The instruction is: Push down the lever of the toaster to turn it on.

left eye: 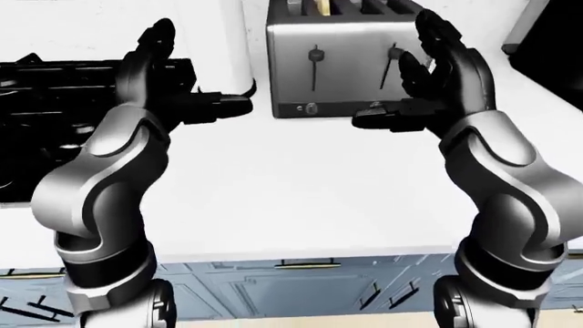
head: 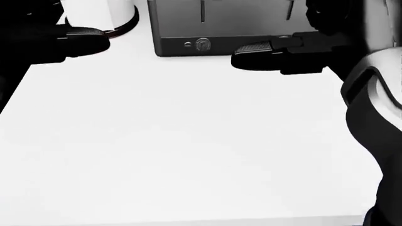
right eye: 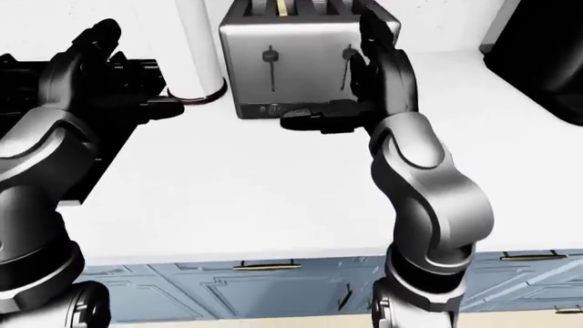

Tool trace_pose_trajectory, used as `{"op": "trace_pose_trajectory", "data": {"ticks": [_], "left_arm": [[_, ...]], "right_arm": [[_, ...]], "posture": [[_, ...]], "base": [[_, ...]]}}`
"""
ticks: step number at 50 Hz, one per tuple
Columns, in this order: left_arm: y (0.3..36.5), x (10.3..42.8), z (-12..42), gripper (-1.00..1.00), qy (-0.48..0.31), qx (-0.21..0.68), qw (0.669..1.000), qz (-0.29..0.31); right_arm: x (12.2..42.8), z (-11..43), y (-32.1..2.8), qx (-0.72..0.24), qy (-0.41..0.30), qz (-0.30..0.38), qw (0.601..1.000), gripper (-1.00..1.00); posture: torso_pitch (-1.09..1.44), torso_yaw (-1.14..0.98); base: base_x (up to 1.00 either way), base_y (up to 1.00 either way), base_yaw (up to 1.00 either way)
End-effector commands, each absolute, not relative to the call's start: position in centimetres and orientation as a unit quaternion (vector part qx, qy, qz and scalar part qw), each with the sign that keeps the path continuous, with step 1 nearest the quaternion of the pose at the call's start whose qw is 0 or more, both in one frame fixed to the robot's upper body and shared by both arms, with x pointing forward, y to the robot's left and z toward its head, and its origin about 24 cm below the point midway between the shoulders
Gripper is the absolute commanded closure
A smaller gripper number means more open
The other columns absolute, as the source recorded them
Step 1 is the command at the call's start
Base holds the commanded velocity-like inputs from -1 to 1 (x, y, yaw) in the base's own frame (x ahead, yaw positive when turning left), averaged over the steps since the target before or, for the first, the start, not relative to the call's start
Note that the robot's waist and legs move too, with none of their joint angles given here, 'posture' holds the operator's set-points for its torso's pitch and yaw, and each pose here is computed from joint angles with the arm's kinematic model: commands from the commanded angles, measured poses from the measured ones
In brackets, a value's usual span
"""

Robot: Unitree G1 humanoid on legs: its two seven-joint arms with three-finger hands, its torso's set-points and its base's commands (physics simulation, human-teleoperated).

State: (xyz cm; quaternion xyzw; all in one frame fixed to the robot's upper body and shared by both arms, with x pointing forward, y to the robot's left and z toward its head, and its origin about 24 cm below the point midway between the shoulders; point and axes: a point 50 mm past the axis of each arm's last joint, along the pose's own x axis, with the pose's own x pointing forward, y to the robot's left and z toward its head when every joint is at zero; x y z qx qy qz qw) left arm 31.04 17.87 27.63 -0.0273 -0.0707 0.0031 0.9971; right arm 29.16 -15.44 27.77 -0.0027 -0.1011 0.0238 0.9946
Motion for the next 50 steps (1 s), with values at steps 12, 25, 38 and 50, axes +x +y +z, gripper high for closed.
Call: {"op": "trace_pose_trajectory", "data": {"ticks": [12, 25, 38, 50], "left_arm": [[18.51, 30.19, 30.14, -1.0, -0.139, -0.033, 0.99, 0.02], [18.48, 30.05, 30.46, -1.0, -0.145, -0.029, 0.989, 0.022], [18.6, 30.19, 30.42, -1.0, -0.139, -0.033, 0.99, 0.023], [18.4, 30.07, 30.5, -1.0, -0.14, -0.035, 0.989, 0.021]], "right_arm": [[28.09, 30.06, -14.87, -0.006, -0.163, 0.035, 0.986, -1.0], [27.42, 30.73, -14.36, -0.011, -0.172, 0.044, 0.984, -1.0], [27.47, 30.62, -14.34, -0.012, -0.17, 0.044, 0.984, -1.0], [27.45, 30.59, -14.15, -0.014, -0.17, 0.047, 0.984, -1.0]], "posture": [[0.0, 0.0], [0.0, 0.0], [-0.1, 0.0], [-0.22, 0.0]], "base": [[0.0, 0.0, 0.0], [0.0, 0.0, 0.0], [0.0, 0.0, 0.0], [0.0, 0.0, 0.0]]}}
